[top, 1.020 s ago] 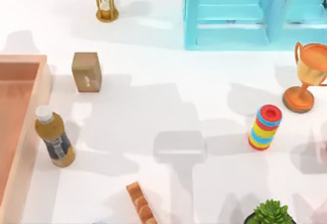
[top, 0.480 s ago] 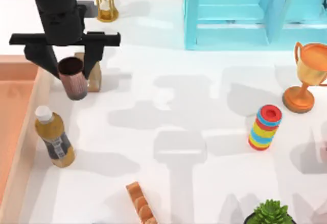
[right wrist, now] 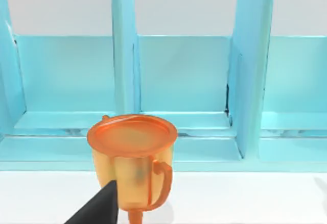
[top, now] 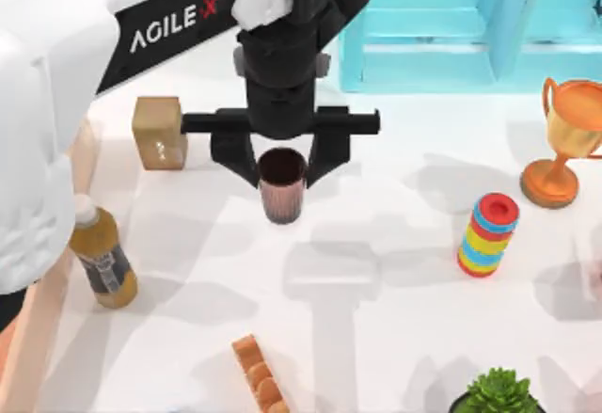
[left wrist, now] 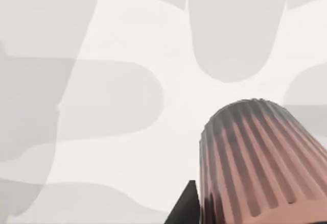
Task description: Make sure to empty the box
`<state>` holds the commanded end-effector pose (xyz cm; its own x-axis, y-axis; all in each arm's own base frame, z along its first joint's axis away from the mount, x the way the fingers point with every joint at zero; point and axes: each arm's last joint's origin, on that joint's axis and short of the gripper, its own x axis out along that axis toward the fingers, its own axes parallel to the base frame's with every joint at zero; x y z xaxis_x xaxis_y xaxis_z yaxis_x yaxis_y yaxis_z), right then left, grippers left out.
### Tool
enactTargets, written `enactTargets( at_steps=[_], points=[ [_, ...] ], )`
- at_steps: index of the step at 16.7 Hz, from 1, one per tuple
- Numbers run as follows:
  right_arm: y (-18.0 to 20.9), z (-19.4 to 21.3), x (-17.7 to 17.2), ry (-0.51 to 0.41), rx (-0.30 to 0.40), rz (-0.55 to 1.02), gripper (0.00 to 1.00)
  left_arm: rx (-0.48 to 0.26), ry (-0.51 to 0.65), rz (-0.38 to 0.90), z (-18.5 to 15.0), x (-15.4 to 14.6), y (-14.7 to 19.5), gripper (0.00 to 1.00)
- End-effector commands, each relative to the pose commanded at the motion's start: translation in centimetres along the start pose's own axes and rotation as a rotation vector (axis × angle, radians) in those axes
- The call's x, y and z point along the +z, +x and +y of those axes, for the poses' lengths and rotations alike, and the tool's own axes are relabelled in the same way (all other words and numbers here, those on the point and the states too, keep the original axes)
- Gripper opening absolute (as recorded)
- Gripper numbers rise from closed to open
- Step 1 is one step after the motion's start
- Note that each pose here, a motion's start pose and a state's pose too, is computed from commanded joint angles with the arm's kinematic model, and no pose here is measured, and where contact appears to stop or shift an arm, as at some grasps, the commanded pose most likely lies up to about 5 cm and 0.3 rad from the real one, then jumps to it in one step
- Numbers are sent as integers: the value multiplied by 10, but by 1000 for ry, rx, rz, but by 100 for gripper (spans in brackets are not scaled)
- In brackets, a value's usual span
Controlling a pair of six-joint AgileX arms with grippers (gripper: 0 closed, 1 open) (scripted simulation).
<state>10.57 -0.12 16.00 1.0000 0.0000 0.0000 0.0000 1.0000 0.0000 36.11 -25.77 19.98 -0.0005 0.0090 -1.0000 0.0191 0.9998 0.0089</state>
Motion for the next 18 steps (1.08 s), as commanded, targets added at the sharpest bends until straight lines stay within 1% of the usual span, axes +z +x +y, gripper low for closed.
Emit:
enactTargets(
  at_steps=[5,12,17,18],
  points=[
    [0,0,0,0,0,0,100,2,0,5,1,0,2,0],
    [0,0,0,0,0,0,100,0,0,0,0,-1,41,0],
    [0,0,0,0,0,0,100,0,0,0,0,-1,45,0],
    [0,0,0,0,0,0,100,0,0,0,0,-1,45,8]
  ],
)
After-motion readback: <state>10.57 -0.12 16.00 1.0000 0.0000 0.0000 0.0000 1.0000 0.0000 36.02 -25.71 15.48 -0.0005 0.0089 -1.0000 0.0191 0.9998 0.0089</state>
